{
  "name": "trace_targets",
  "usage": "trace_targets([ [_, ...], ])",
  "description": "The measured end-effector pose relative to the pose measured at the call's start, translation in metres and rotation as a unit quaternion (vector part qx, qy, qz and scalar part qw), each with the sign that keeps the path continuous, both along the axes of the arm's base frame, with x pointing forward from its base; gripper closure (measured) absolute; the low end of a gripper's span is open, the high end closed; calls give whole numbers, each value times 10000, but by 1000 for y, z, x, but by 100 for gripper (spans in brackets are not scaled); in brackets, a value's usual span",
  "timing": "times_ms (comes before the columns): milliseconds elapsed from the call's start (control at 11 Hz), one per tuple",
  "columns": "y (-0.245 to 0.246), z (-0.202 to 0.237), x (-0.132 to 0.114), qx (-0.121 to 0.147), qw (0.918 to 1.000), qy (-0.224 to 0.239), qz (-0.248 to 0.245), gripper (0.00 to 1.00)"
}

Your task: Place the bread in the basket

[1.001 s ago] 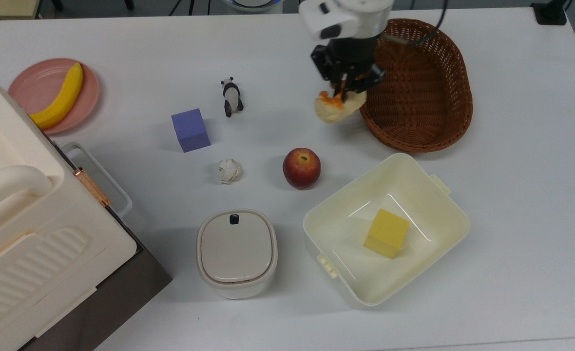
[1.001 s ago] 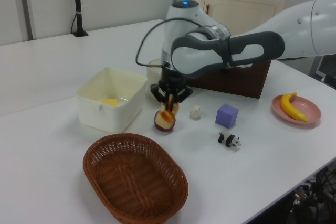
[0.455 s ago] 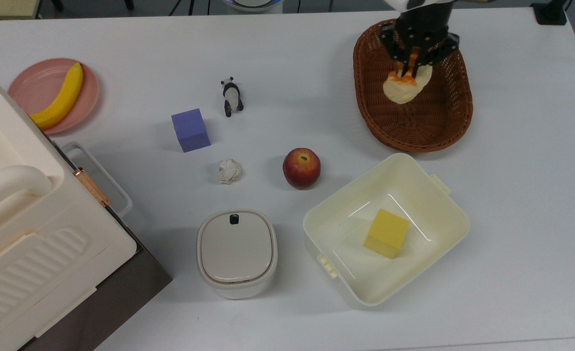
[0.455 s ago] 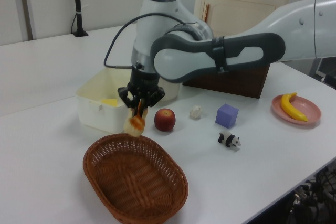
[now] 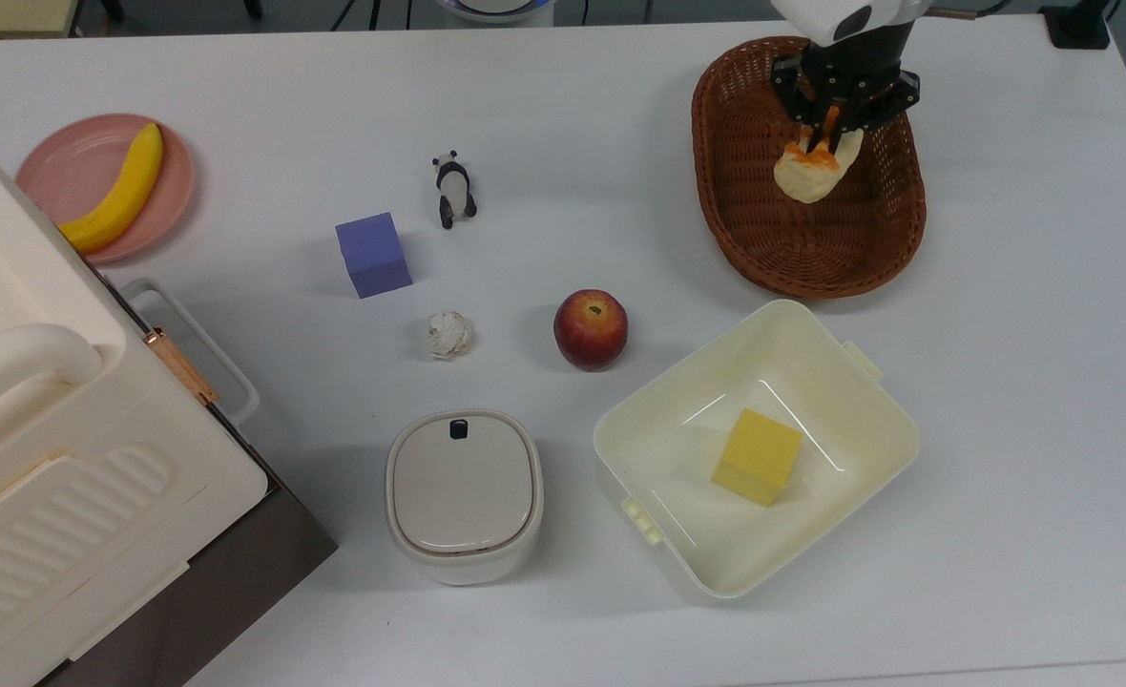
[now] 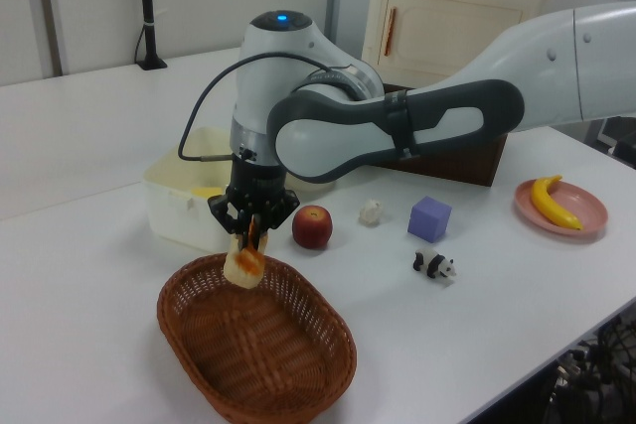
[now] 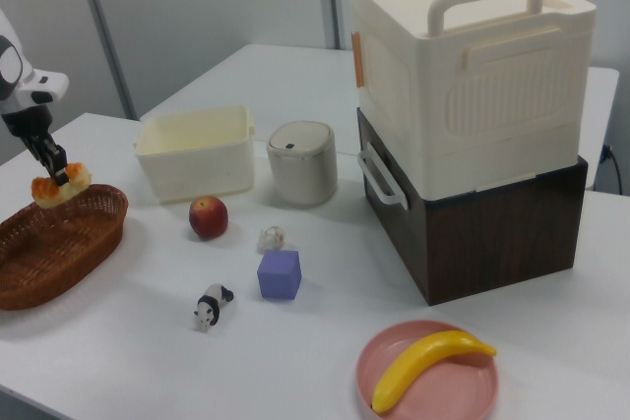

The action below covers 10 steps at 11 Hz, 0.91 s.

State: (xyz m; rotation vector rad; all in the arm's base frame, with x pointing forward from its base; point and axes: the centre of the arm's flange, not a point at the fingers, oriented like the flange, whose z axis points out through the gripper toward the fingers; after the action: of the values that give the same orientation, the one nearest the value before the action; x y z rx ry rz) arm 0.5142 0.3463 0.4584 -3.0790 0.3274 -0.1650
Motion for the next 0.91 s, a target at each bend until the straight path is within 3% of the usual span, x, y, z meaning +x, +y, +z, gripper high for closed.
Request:
trace_targets([
  [455, 4, -9, 0, -37, 10000, 65, 44, 7],
  [546, 4, -8, 1, -44, 9998, 42, 164, 0],
  [728, -3, 1, 4, -102, 9989, 0, 467, 0],
  [910, -38, 20, 10, -372, 9945, 163, 964, 0],
])
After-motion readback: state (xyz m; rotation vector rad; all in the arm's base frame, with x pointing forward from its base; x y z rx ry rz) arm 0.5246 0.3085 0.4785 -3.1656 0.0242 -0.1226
